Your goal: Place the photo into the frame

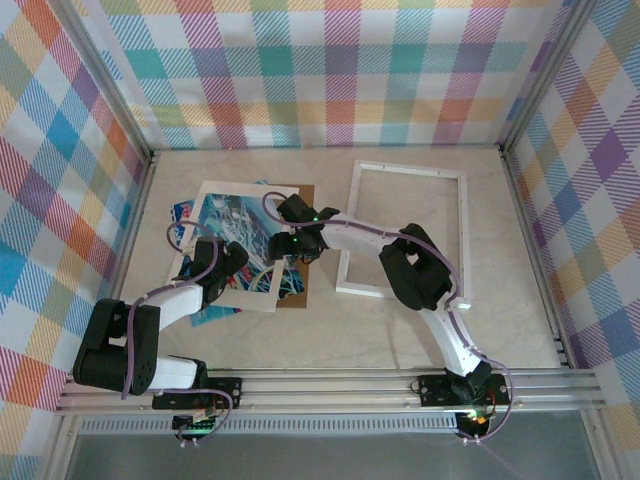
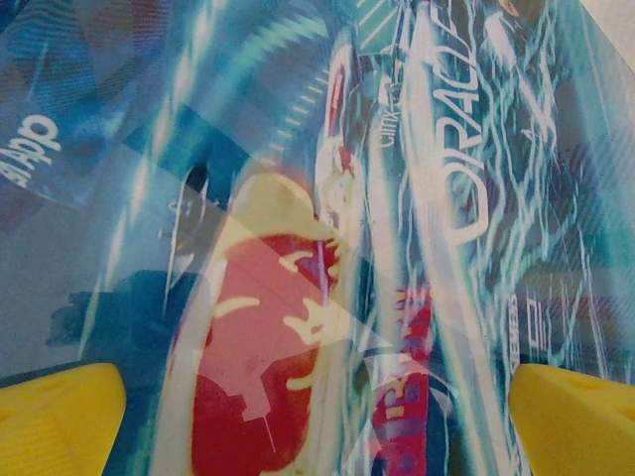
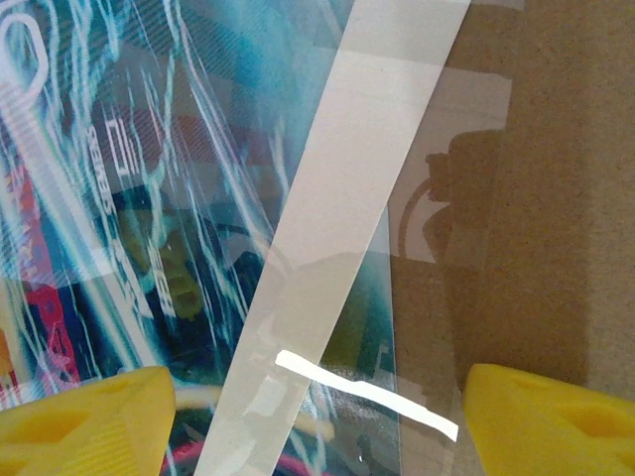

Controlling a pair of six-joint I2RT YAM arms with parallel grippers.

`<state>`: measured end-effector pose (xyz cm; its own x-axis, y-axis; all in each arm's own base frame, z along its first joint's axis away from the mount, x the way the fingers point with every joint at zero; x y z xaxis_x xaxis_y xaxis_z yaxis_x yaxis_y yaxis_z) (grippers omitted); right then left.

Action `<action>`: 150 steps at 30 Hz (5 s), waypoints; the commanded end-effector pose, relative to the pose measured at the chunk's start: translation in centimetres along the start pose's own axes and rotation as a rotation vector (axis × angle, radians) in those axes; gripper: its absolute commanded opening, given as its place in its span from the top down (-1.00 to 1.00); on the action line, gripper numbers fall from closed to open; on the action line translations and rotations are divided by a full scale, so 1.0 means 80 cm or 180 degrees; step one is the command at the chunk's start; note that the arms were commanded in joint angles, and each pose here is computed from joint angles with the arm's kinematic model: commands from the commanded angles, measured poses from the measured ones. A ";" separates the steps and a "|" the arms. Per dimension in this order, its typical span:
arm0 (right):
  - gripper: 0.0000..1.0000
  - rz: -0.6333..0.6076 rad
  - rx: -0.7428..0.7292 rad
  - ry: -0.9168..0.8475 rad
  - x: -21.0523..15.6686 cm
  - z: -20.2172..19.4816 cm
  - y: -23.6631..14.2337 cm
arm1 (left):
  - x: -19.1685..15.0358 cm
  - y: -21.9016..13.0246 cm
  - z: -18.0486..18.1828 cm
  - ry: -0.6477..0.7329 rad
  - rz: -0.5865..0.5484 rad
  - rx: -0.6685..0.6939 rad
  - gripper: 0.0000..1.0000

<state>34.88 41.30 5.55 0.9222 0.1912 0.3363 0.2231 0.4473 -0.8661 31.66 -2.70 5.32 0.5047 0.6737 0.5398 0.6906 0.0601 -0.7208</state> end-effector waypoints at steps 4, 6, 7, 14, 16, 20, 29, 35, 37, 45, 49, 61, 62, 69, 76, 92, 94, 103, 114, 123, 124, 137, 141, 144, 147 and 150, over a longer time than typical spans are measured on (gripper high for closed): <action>-0.65 0.0071 -0.0405 -0.0177 -0.015 -0.026 0.005 | -0.062 0.003 0.030 0.0006 0.0630 0.0192 -1.00; -0.67 0.0061 -0.0422 -0.0207 -0.012 -0.027 0.005 | -0.062 0.003 0.031 0.0010 0.0628 0.0198 -0.99; -0.67 0.0068 -0.0431 -0.0212 -0.011 -0.027 0.006 | -0.063 0.003 0.031 0.0005 0.0628 0.0204 -0.99; -0.78 -0.0060 -0.0580 -0.0318 -0.006 -0.033 -0.003 | -0.062 0.003 0.032 0.0014 0.0618 0.0227 -0.99; -0.80 -0.0124 -0.0566 -0.0361 -0.001 -0.030 -0.011 | -0.063 0.003 0.033 0.0014 0.0630 0.0228 -0.99; -0.83 -0.0169 -0.0475 -0.0396 0.004 -0.021 -0.018 | -0.062 0.003 0.032 0.0006 0.0620 0.0236 -0.99; -0.75 -0.0080 -0.0246 -0.0401 0.000 -0.017 0.004 | -0.063 0.001 0.033 0.0015 0.0627 0.0226 -0.99; -0.56 0.0018 0.0051 -0.0305 -0.013 -0.001 0.013 | -0.064 0.002 0.034 -0.0004 0.0629 0.0205 -0.99; -0.52 0.0035 0.0096 -0.0310 -0.016 0.004 0.013 | -0.065 0.002 0.032 -0.0006 0.0640 0.0185 -0.99; -0.47 0.0003 0.0285 -0.0336 -0.016 0.028 0.000 | -0.067 0.005 0.030 -0.0038 0.0660 0.0151 -0.99; -0.46 0.0003 0.0343 -0.0336 -0.016 0.035 -0.003 | -0.069 0.007 0.030 -0.0073 0.0668 0.0133 -1.00; -0.51 -0.0289 0.0831 -0.0364 0.013 0.057 -0.067 | -0.066 0.006 0.027 -0.0076 0.0659 0.0132 -0.99; -0.51 -0.0295 0.0903 -0.0345 0.014 0.057 -0.070 | -0.066 0.006 0.026 -0.0072 0.0656 0.0128 -0.99; -0.47 -0.0360 0.1375 -0.0301 0.014 0.048 -0.069 | -0.066 0.005 0.028 -0.0032 0.0668 0.0158 -0.99; -0.41 -0.0256 0.2262 -0.0158 0.008 0.064 -0.066 | -0.062 0.000 0.026 -0.0030 0.0635 0.0149 -0.99; -0.50 -0.0187 0.2204 -0.0583 0.011 0.087 -0.033 | -0.061 -0.005 0.029 -0.0015 0.0619 0.0159 -0.99; -0.52 -0.0199 0.2110 -0.0614 0.011 0.085 -0.028 | -0.060 -0.007 0.029 -0.0005 0.0608 0.0161 -0.99; -0.74 -0.0308 0.2339 -0.0759 0.018 0.105 -0.033 | -0.057 -0.010 0.029 0.0007 0.0575 0.0163 -0.99; -0.98 -0.0465 0.2505 -0.1015 0.039 0.130 -0.035 | -0.057 -0.009 0.024 0.0042 0.0617 0.0139 -0.99; -0.98 -0.0449 0.2479 -0.0940 0.057 0.134 -0.025 | -0.057 -0.008 0.023 0.0049 0.0642 0.0145 -0.99; -0.99 -0.0449 0.2425 -0.0909 0.058 0.132 -0.024 | -0.056 -0.008 0.022 0.0049 0.0634 0.0140 -0.99; -0.98 -0.0642 0.2413 -0.1315 0.096 0.136 -0.032 | -0.054 -0.014 0.024 0.0078 0.0621 0.0179 -0.99; -0.98 -0.0649 0.2455 -0.1310 0.101 0.131 -0.025 | -0.052 -0.016 0.024 0.0063 0.0599 0.0181 -0.99; -0.99 -0.0624 0.2517 -0.1317 0.104 0.132 -0.026 | -0.054 -0.016 0.027 0.0060 0.0627 0.0208 -0.99; -0.95 -0.0550 0.2534 -0.1245 0.101 0.129 -0.029 | -0.055 -0.017 0.030 0.0065 0.0631 0.0232 -0.99; -0.82 -0.0474 0.2457 -0.1123 0.097 0.121 -0.025 | -0.054 -0.018 0.032 0.0059 0.0595 0.0253 -0.99</action>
<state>39.42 50.35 13.20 0.7125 0.2650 0.6497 -0.0213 0.9337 -0.3574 30.28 -3.41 5.54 0.5400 0.6840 0.4905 0.6628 0.0135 -0.7487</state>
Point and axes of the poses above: each hand's point on the last joint's axis, 136 mm out from that joint toward the fingers, its own y axis out along the fingers, its own z axis along the line the jaws close on, x = y × z, the point moved 2 cm from there along -y, back along the fingers, and after that the axes turned 3 degrees about -y, right-handed, at the moved point
